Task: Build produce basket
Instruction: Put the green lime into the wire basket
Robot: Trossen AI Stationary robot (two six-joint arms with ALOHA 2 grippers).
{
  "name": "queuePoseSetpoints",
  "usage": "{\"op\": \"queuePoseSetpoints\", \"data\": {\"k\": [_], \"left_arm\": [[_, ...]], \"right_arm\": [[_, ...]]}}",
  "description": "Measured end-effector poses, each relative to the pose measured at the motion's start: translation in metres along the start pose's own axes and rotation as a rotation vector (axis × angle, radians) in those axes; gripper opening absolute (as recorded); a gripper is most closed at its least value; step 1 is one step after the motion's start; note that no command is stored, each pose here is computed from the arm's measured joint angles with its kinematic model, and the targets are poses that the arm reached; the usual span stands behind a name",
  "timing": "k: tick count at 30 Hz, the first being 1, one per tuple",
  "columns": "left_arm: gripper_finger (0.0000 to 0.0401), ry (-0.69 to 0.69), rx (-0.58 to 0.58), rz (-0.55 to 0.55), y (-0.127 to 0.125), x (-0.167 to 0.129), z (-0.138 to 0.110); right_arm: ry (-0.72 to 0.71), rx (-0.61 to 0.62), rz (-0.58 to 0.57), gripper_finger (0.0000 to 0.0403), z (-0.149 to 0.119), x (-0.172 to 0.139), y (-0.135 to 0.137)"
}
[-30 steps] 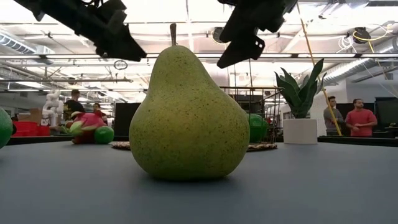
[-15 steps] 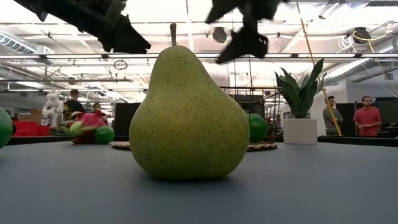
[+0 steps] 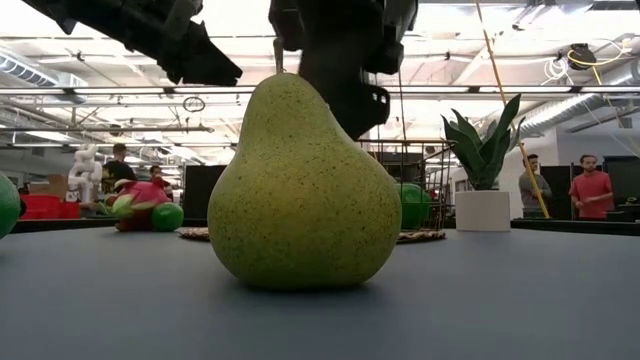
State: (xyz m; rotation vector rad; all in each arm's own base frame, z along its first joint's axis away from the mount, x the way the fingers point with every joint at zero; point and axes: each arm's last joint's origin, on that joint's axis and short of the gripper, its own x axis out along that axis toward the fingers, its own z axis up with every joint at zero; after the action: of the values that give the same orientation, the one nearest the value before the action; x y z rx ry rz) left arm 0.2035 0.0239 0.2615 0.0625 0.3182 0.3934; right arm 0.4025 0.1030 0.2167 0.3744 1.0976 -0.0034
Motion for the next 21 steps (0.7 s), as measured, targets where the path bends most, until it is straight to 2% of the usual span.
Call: {"op": "queuePoseSetpoints", "data": {"k": [4, 11, 17, 21], "left_arm": [[0.0232, -0.001, 0.026, 0.004, 0.001, 0.000, 0.000], [0.0232, -0.001, 0.027, 0.018, 0.003, 0.001, 0.000], [0.0232, 0.001, 0.027, 0.018, 0.003, 0.001, 0.000], [0.0232, 0.009, 0.026, 0.018, 0.003, 0.001, -0.001]], "right_arm": [[0.006, -0.047, 0.014, 0.0329, 0.001, 0.008, -0.002], [-0.064, -0.302, -0.045, 0.0336, 0.004, 0.007, 0.002], [-0.029, -0.324, -0.049, 0.0379, -0.006, 0.023, -0.004], [-0.072, -0.330, -0.032, 0.0397, -0.012, 0.033, -0.007]]}}
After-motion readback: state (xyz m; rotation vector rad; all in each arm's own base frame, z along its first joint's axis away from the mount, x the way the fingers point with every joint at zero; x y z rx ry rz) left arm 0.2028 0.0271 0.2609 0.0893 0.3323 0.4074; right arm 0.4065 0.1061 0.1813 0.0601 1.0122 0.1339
